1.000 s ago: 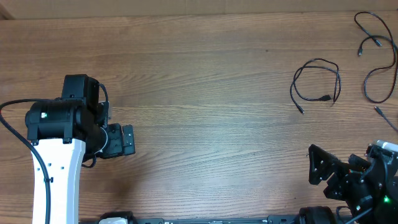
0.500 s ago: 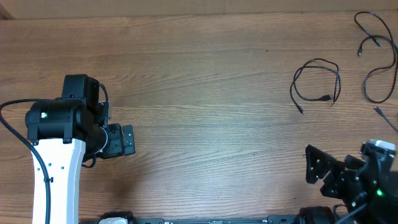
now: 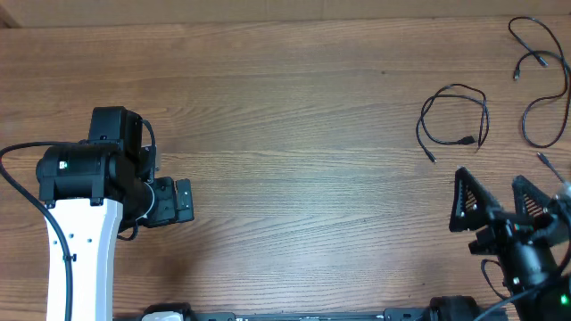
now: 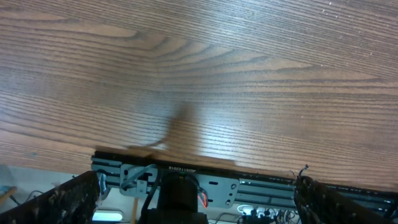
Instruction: Untangle cables
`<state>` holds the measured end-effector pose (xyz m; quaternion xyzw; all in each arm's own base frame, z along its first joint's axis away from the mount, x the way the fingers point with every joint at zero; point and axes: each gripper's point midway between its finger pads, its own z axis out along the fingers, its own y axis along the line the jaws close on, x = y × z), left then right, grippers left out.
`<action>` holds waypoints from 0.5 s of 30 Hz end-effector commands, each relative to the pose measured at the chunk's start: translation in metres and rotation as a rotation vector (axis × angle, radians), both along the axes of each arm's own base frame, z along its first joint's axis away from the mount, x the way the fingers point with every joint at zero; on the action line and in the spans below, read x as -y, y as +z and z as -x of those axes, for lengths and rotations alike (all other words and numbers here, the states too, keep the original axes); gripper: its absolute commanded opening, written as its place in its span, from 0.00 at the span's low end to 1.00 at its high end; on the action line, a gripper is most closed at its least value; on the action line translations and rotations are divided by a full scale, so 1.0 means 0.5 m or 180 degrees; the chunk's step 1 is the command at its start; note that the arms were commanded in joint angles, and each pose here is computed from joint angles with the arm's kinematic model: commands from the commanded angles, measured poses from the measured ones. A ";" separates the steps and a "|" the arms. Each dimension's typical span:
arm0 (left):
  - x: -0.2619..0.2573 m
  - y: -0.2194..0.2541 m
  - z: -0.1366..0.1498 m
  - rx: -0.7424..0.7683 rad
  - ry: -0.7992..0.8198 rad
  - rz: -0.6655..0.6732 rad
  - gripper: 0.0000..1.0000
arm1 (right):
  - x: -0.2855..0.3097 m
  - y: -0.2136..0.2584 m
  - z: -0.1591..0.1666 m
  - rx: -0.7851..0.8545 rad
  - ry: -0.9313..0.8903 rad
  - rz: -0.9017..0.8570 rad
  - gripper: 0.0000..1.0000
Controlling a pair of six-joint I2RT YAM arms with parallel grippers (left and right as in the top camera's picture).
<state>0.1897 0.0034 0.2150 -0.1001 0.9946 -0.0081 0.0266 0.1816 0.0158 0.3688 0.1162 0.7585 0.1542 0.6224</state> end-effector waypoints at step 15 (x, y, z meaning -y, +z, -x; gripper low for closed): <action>-0.001 0.005 -0.003 0.0027 -0.0042 0.0017 1.00 | 0.033 0.029 0.016 0.1310 -0.0293 0.0008 1.00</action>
